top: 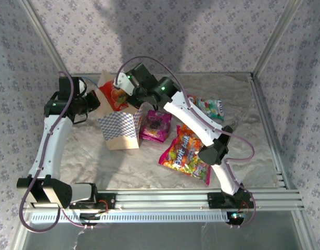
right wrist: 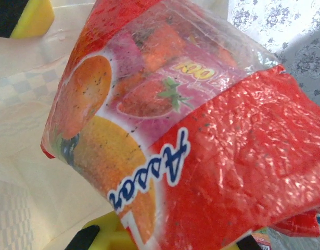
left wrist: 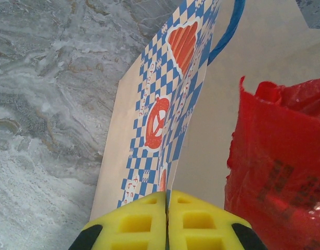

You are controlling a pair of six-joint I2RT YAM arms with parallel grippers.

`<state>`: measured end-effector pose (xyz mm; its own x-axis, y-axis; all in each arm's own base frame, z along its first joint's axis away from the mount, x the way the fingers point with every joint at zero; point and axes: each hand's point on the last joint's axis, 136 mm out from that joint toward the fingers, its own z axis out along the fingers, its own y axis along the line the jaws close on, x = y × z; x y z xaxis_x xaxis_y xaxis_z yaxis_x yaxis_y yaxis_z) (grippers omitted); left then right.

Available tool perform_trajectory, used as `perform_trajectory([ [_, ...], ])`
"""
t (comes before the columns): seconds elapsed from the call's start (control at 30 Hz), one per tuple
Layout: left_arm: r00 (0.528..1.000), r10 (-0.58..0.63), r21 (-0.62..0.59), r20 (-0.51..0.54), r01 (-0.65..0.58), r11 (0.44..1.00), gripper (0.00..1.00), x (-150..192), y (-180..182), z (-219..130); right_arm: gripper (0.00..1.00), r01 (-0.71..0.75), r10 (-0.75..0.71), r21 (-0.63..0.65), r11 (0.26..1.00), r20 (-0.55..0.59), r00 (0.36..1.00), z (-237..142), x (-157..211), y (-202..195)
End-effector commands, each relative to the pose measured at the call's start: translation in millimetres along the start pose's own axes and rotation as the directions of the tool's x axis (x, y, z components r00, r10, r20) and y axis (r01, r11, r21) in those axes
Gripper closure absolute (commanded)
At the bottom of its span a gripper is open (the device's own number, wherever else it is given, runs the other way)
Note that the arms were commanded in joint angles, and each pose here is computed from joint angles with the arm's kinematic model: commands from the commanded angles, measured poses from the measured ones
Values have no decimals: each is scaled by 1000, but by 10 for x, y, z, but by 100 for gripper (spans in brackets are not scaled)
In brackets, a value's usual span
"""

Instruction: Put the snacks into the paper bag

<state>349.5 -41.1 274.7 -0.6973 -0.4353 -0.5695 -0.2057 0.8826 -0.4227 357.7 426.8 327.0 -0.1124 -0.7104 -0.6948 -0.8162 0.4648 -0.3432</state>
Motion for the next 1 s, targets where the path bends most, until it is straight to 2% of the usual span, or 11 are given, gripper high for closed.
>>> perform_trajectory([
  [0.0,1000,7,23,11,-7,1000,100,-11,-32,-80,94,-26,19,53,998,137,990,-283,-365,-165],
  [0.13,1000,7,22,10,-8,1000,100,-10,-30,-81,88,-9,-1,80,997,117,993,-225,-345,-143],
  [0.2,1000,7,22,10,-7,1000,100,-11,-32,-80,80,3,-13,84,996,118,993,-243,-360,-121],
  [0.27,1000,7,23,9,-8,1000,99,-12,-33,-73,64,7,-18,89,996,125,992,-289,-385,-117],
  [0.3,1000,8,22,9,-8,1000,98,-12,-31,-71,61,10,-23,99,995,126,992,-312,-395,-123],
  [0.53,1000,9,21,11,-9,1000,98,-12,-28,-72,55,-23,3,115,993,173,985,-605,-506,-143],
  [0.73,1000,11,15,12,-11,1000,98,-4,-13,-69,41,-69,52,81,994,203,978,-1001,-477,-110],
  [0.97,1000,12,-6,22,-12,1000,98,-14,25,-83,37,-146,126,90,985,194,973,-1361,-64,-101],
])
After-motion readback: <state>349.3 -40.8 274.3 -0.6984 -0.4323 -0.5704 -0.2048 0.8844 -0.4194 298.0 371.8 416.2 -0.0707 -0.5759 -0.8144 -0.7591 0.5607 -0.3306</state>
